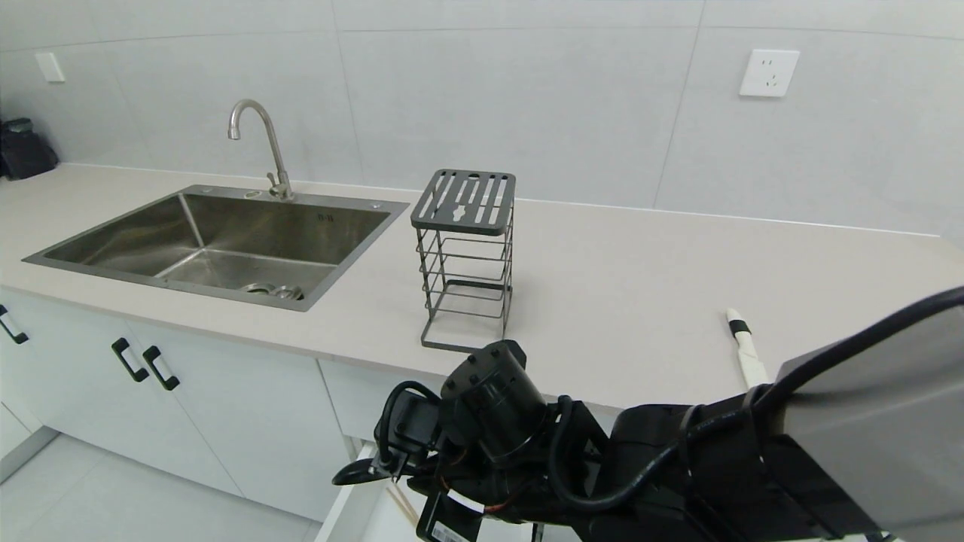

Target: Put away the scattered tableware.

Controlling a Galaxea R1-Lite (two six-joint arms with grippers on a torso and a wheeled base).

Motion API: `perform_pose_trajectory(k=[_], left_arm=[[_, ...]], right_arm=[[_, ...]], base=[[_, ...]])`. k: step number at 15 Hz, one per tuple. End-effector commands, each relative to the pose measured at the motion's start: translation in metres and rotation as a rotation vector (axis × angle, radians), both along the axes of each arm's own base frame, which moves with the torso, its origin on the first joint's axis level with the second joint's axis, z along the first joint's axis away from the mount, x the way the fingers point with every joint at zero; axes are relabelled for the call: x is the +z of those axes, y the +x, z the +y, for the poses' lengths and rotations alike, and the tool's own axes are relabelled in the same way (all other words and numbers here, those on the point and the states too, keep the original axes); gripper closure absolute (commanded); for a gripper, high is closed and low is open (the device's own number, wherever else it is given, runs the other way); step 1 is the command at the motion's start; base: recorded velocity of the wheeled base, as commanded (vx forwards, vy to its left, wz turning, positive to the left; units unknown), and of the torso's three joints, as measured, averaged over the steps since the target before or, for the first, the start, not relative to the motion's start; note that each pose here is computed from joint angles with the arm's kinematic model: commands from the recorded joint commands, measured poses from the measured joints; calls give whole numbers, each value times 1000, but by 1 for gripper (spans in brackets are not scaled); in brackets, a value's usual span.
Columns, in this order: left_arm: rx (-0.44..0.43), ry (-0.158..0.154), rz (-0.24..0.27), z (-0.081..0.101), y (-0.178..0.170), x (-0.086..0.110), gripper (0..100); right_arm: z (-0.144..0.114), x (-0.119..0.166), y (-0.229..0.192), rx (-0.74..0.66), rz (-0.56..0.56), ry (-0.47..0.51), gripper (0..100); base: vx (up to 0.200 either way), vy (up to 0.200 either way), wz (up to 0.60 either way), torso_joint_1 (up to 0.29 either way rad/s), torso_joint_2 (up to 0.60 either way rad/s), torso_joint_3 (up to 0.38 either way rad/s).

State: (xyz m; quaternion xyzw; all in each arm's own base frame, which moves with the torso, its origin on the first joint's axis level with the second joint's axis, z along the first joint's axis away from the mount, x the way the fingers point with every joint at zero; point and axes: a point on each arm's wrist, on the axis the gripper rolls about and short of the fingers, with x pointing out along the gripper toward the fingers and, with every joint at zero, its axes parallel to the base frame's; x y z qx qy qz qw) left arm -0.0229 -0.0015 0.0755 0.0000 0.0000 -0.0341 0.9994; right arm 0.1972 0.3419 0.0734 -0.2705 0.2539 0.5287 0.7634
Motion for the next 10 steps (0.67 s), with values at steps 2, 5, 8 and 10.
perform_pose_trajectory(k=[2,5,8,10], left_arm=[[1,0,2,0,0,0,0],[1,0,2,0,0,0,0],[1,0,2,0,0,0,0],[1,0,2,0,0,0,0]], right_arm=[[2,-4,-2,4,8,-10,100],[2,-4,-1,4,6,-7,100],[2,-5,-1,3,8,-10,100],[2,-5,-1,3,8,-10,100]], base=[[0,0,0,-271,532,254],[0,0,0,-268,520,245],[0,0,0,-256,494,237],[0,0,0,-256,488,239]])
